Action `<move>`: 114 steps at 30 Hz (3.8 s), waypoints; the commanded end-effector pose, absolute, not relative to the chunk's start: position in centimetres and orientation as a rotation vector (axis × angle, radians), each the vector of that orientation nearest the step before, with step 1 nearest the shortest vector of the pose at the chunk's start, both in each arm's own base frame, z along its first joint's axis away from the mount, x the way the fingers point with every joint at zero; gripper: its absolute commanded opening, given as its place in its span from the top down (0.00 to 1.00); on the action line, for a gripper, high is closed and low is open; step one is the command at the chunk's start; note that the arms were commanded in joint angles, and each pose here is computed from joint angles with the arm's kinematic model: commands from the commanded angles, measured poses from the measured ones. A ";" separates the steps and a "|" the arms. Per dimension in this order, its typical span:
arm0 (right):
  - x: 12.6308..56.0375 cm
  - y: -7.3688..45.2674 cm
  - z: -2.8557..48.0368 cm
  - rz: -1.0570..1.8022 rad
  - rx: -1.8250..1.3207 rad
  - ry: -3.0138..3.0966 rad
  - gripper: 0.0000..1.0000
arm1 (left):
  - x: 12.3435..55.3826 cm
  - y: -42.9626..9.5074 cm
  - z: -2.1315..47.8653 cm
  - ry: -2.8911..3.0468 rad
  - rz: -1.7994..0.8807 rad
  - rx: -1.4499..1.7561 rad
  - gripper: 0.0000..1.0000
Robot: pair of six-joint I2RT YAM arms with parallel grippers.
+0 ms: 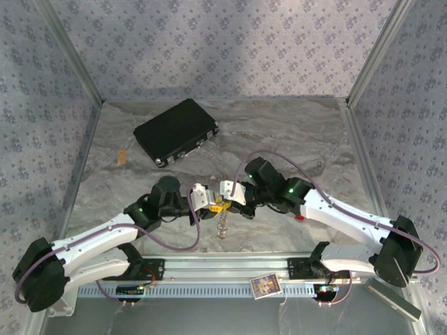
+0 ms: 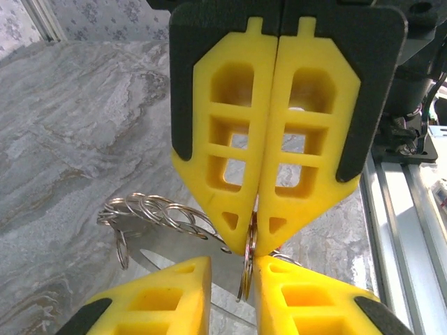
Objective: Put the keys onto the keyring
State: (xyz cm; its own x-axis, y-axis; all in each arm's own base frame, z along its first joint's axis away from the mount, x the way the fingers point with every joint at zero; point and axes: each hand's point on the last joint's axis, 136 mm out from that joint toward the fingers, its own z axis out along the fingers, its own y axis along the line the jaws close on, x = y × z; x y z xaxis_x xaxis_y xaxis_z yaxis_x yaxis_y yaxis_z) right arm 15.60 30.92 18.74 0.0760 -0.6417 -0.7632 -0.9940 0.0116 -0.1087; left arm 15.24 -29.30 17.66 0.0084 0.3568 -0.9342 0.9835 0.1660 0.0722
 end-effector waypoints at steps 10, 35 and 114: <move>15.6 30.7 20.9 0.742 -1.613 1.553 0.75 | 14.2 -29.6 19.1 1.422 -0.885 1.364 1.00; 15.2 31.4 19.1 0.945 -1.524 1.583 1.00 | 13.6 -29.8 20.0 1.292 -0.982 1.252 0.99; 16.1 29.5 17.7 0.755 -1.580 1.745 0.87 | 14.1 -29.8 19.0 1.353 -0.954 1.269 1.00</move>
State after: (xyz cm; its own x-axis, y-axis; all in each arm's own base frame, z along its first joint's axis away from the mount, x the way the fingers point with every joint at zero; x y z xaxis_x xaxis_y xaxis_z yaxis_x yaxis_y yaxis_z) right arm 15.85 29.50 17.93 -0.0389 -0.6101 -0.7914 -0.9953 0.0937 -0.0233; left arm 14.55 -29.48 17.15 0.0192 0.2554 -0.9667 0.9853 0.1596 0.0617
